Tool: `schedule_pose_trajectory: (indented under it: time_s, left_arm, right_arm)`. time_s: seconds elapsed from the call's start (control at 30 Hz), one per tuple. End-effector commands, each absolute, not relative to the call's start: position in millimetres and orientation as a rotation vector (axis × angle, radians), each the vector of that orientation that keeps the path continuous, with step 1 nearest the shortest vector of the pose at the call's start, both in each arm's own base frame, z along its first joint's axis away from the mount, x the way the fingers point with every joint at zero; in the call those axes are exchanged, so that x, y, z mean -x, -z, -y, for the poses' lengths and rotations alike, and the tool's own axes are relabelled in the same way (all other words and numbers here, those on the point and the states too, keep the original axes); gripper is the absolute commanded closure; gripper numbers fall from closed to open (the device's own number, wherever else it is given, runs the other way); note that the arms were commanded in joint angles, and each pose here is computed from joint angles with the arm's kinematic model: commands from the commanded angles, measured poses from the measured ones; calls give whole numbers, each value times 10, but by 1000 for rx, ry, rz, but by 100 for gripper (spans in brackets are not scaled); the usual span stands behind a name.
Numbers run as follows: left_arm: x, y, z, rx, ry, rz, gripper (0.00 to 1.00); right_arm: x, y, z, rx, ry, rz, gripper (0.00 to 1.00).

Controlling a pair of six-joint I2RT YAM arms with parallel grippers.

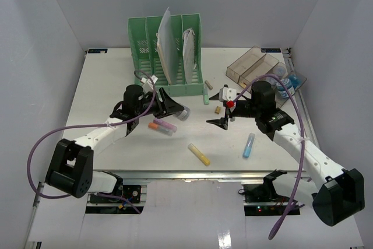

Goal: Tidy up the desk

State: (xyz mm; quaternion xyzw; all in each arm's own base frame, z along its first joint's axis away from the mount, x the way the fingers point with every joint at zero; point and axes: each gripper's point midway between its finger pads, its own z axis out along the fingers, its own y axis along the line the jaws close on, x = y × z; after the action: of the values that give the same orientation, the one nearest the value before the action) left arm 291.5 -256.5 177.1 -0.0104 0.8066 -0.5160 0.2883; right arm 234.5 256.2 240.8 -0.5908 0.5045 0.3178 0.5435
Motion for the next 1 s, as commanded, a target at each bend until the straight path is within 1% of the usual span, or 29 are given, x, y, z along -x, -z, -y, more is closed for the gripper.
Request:
schedule_pose_trajectory:
  time_s: [0.0,0.3,0.57,0.8,0.93,0.97]
  left_arm:
    - [-2789,-2247,2754,-39,1663,-2028,57]
    - [-2823,-2296,2816,-40,1744,-2006,57]
    - [-2857,-2329,2839,-41,1761,-1996,57]
    - [-2861,-2321,2842,-48,1759,-1997,56]
    - [-2859,-2303,2846,-52,1762,-1999,56]
    - [-2862,-2298,2851,-53,1762,-2001,55]
  right_arm:
    - [-2625,-2820,-2827,1352,-679,-1075,10]
    - [-2549,-2566,-3058,1382,-722,-1114,10]
    - [-2615,-2389,-3318,1407,-713,-1175,10]
    - [-2727,-2234,-3379,1384,-649,-1229,9]
    - [-2810,-2216,-3392,1349,-638,-1266,2]
    - [-2803,-2212,-3405,1355,-647,-1264,11]
